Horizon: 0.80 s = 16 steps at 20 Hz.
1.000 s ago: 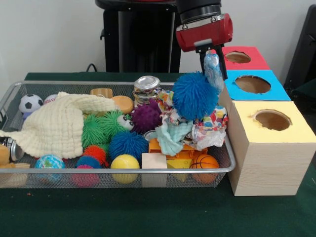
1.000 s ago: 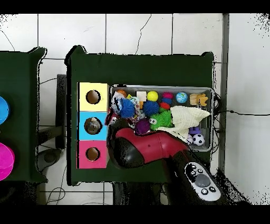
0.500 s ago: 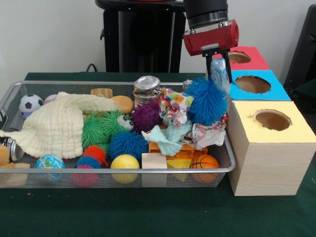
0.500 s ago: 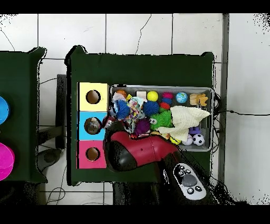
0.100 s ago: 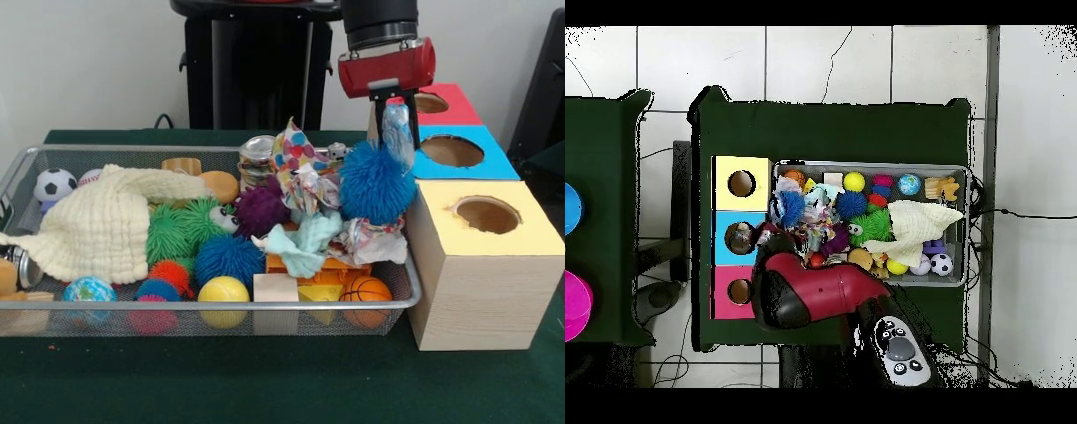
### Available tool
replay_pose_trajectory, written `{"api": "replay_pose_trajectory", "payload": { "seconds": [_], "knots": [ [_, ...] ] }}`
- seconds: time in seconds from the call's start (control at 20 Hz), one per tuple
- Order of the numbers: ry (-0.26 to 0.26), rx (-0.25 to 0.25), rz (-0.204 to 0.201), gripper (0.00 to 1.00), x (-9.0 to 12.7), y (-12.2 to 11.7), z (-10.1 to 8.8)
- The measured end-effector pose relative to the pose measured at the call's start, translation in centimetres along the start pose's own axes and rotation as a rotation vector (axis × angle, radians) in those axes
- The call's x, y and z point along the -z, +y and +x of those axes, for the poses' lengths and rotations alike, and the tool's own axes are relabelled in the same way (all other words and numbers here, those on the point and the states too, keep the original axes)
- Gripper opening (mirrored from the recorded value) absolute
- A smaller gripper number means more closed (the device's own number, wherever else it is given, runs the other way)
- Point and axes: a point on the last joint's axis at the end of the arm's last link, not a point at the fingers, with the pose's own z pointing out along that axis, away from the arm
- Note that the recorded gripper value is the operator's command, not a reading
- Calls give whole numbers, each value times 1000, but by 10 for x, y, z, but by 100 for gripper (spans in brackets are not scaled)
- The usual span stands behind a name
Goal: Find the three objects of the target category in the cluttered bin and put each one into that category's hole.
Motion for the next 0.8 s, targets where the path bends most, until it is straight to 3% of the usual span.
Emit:
{"api": "replay_pose_trajectory", "payload": {
  "seconds": [0.8],
  "knots": [
    [-28,-24,39,0,6,12,6]
  ]
}}
